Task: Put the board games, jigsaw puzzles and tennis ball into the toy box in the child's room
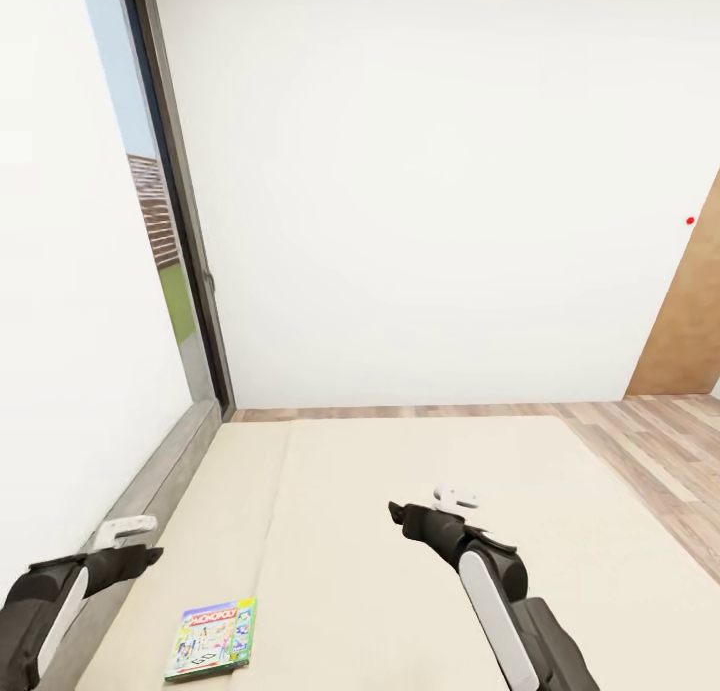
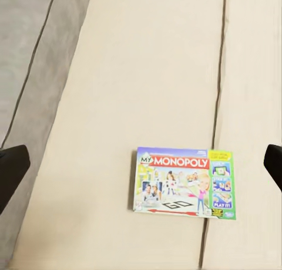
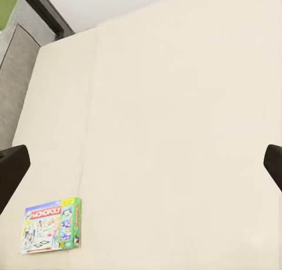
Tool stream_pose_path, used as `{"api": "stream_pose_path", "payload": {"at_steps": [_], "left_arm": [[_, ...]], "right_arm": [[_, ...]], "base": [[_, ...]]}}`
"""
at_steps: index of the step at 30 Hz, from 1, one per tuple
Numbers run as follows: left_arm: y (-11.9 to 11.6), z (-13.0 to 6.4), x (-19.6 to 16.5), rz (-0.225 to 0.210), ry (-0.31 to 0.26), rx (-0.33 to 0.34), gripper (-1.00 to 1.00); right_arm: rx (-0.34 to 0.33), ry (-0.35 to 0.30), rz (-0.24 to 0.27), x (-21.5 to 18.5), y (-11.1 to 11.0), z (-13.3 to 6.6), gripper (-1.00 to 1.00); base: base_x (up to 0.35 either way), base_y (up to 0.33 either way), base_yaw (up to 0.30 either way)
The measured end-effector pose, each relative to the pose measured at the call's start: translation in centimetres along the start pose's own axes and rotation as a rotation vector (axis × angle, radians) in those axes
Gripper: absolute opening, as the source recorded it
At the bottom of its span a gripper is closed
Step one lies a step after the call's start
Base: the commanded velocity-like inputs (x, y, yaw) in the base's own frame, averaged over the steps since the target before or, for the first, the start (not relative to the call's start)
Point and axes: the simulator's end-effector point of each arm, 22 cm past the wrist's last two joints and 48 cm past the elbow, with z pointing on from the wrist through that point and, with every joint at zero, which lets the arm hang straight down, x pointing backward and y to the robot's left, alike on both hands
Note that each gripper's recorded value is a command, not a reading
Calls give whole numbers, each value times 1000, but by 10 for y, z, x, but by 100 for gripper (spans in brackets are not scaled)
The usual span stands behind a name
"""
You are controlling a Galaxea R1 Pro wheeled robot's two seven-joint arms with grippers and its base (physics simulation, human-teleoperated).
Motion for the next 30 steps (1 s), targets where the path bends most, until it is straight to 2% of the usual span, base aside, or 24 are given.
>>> {"api": "stream_pose_path", "payload": {"at_steps": [3,7,12,16,23,30], "left_arm": [[-16,4,-1,21,7,15,100],[-20,9,0,24,29,11,100],[-21,29,3,-14,93,13,100],[-25,42,3,-39,120,19,100],[-38,48,-44,-59,76,39,100],[-48,55,-42,-55,77,49,100]], "right_arm": [[1,-2,-6,0,1,0,100],[-3,-15,-8,-5,4,-2,100],[-19,-46,-12,-19,11,-10,100],[-38,-62,-22,-27,19,-16,100],[-44,9,-46,-19,22,-15,100],[-44,34,-51,-14,21,-11,100]], "base": [[0,0,0],[0,0,0],[0,0,0],[0,0,0],[0,0,0],[0,0,0]]}}
